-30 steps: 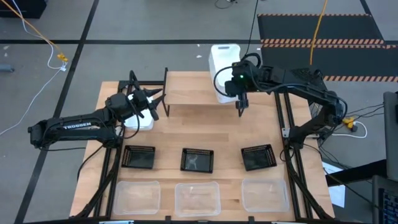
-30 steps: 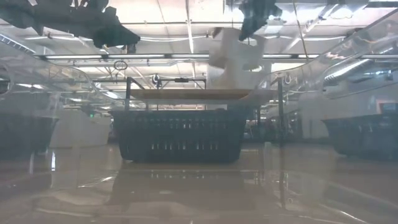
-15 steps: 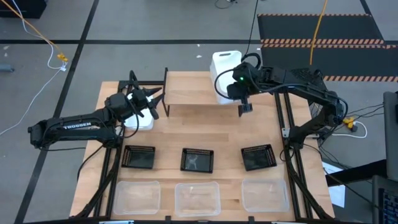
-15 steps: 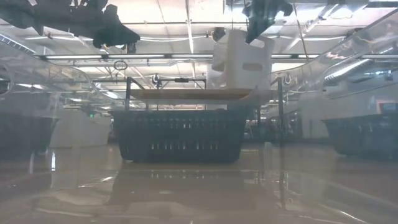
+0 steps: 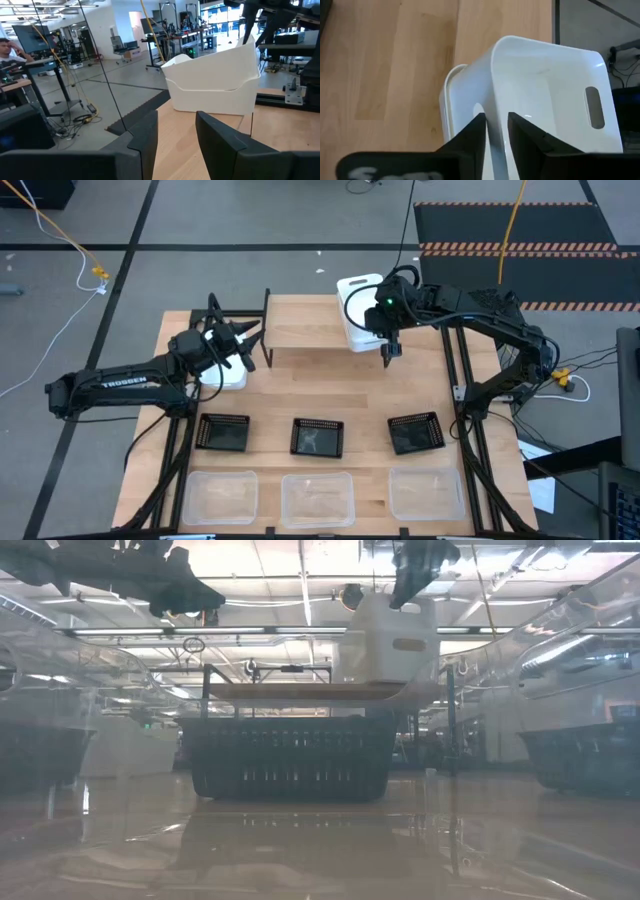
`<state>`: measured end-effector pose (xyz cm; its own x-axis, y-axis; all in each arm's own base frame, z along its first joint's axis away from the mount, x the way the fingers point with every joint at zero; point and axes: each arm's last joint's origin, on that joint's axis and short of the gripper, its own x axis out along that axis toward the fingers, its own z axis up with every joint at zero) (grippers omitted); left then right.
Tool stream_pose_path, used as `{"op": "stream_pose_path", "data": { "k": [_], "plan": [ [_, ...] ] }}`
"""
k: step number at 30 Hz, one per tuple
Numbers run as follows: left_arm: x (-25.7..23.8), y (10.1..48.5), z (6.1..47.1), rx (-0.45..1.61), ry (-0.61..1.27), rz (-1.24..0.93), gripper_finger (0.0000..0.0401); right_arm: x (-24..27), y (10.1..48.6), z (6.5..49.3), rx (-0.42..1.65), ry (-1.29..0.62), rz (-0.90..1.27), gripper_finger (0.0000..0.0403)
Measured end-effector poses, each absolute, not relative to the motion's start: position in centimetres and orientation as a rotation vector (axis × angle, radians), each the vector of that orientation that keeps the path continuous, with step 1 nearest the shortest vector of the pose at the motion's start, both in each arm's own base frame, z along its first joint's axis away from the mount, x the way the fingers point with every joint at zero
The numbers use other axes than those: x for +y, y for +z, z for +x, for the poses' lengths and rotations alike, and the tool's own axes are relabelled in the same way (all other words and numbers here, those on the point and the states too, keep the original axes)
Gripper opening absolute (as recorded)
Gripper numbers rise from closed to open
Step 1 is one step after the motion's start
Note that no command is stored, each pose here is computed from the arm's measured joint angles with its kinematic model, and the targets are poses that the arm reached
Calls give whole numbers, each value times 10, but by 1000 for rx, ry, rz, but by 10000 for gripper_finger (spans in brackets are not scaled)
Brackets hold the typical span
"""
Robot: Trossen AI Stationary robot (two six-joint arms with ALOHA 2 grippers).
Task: Stack baskets on shelf by color
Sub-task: Stack the right white bin on top of the white bin on the shelf
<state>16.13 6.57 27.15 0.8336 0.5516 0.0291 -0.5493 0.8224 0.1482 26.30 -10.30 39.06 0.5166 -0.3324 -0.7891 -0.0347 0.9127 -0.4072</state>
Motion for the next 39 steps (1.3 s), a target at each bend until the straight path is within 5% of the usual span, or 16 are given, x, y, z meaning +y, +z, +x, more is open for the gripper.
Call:
{"op": "stream_pose_path", "data": {
  "k": [16,28,39],
  "plan": [
    [66,271,161,21,586,172,136,-103,353,269,1046,-114,-344,38],
    [66,270,161,33,594,170,136,-99,403,246,710,-328,-300,132],
    [66,270,161,33,594,170,136,-100,341,246,920,-232,-356,140]
  ]
}}
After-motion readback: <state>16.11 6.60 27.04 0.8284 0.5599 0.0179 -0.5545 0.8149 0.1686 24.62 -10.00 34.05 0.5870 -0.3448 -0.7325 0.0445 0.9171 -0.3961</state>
